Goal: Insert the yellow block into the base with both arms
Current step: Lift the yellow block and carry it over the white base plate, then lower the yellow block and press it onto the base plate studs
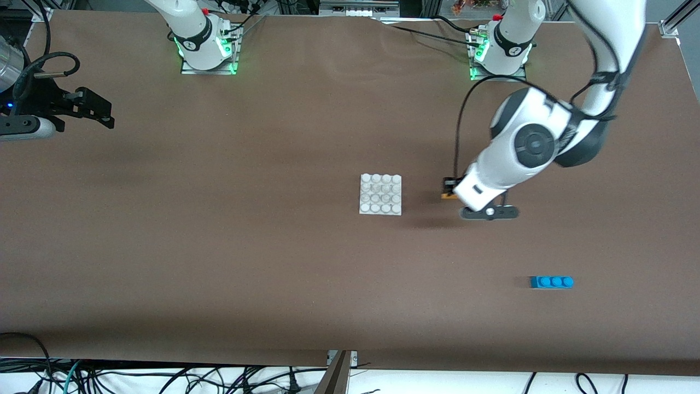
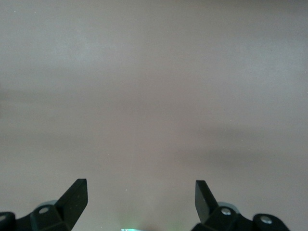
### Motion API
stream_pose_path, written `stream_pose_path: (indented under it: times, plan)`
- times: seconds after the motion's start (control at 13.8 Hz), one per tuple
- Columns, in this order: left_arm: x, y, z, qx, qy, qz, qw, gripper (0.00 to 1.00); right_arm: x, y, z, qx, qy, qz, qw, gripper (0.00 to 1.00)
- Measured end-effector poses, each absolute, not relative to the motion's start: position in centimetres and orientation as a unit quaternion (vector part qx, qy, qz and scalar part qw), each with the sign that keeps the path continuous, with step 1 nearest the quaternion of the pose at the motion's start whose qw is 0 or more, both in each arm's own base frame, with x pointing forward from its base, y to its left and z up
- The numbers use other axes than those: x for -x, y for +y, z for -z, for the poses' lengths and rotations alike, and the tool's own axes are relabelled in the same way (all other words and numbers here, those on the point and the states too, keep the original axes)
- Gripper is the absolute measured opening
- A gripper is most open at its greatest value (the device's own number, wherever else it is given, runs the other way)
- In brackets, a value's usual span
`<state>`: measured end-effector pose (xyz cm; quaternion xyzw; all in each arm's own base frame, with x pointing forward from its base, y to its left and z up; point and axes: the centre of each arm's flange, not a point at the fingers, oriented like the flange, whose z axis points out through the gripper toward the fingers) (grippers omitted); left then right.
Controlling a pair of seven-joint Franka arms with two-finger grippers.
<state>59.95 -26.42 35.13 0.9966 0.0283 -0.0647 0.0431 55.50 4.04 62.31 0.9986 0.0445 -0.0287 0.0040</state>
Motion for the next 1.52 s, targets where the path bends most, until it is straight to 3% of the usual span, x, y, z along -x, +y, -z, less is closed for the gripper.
stream_pose_path:
  times: [0.58,1.52]
  plan:
    - [-58.3,-38.6,-23.9,-0.994,0.047,0.1,0.011,0.61,-55.5,4.0,-62.3,-0.999,0.045,0.029,0.004,0.99]
    - [-56.2,-41.9,-24.2,-0.993,0.046,0.104,0.002,0.61,-55.5,4.0,-62.3,-0.999,0.044,0.029,0.004,0.99]
